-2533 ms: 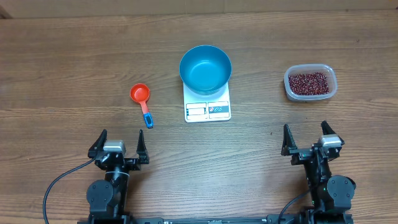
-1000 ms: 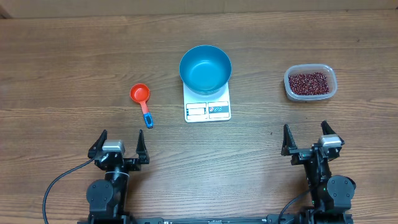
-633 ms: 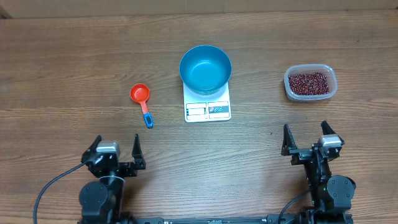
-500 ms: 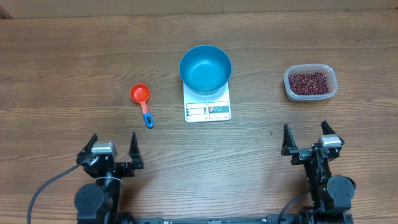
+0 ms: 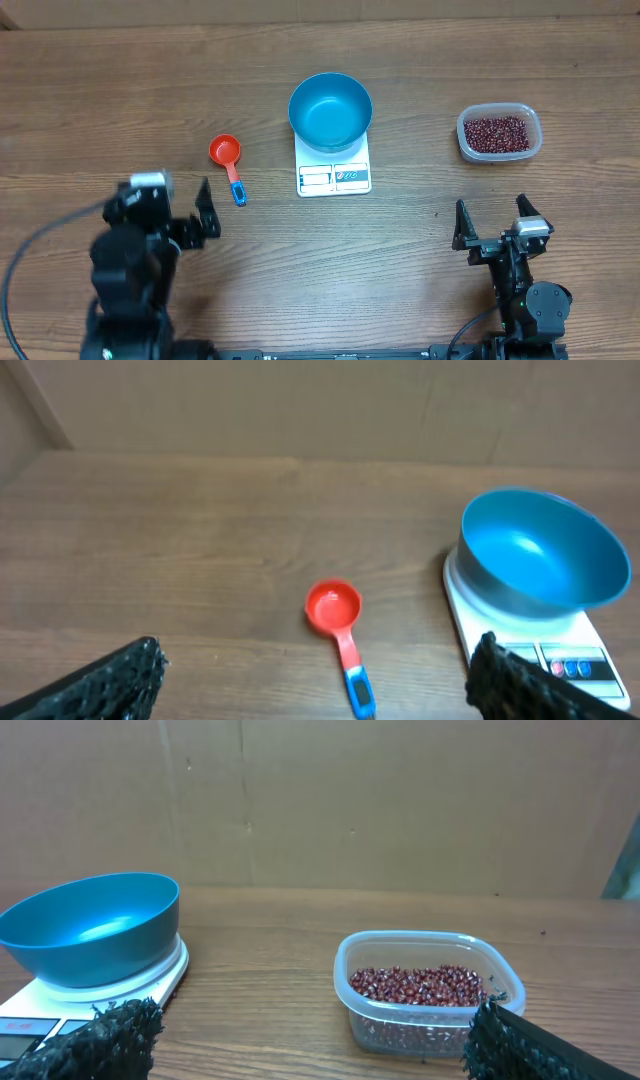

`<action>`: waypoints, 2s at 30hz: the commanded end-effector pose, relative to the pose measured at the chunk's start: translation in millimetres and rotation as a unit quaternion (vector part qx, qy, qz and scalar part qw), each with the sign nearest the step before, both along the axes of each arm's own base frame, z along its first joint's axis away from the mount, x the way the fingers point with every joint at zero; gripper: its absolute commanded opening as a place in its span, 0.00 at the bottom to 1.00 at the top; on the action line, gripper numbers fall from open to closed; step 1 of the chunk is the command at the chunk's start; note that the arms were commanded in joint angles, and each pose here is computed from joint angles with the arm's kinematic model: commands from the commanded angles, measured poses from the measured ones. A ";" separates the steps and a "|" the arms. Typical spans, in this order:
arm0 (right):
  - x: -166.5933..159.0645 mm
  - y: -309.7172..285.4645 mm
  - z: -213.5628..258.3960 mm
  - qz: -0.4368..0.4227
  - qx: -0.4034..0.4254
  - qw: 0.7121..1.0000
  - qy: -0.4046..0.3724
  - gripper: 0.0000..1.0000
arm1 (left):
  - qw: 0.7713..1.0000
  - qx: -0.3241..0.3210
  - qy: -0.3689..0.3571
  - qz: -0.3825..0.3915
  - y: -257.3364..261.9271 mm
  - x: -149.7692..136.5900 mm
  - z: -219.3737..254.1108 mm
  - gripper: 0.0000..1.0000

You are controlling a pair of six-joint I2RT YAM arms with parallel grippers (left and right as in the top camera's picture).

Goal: Scoop item into bowl and weigh 150g on scale
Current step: 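Move the left gripper over the red scoop's cup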

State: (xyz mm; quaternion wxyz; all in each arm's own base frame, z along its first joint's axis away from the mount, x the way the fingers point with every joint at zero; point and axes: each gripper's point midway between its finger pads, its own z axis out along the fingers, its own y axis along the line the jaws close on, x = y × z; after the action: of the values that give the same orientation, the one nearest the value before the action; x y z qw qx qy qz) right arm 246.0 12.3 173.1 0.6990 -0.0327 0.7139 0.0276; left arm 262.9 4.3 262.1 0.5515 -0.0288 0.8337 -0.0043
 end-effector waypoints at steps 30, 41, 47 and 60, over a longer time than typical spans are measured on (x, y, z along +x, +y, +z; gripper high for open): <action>-0.1 0.0 -1.6 -0.001 0.002 1.000 -0.002 1.00 | 0.949 0.013 0.316 0.011 12.7 150.3 -76.5 1.00; -0.1 0.0 -1.6 -0.001 0.002 1.000 -0.002 1.00 | 0.911 0.024 0.411 0.019 18.1 161.2 -164.2 1.00; -0.1 0.0 -1.6 -0.001 0.002 1.000 -0.002 1.00 | 0.899 0.023 0.437 0.018 18.2 165.6 -198.7 1.00; -0.1 0.0 -1.6 -0.001 0.002 1.000 -0.002 1.00 | 0.882 0.025 0.470 0.018 18.8 165.3 -238.3 1.00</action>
State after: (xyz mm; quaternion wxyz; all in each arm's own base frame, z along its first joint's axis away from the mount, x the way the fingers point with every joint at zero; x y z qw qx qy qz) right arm 245.9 12.2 173.2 0.6993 -0.0326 0.7136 0.0275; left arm 422.6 17.7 28.0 0.0965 -0.0347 0.9942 0.0311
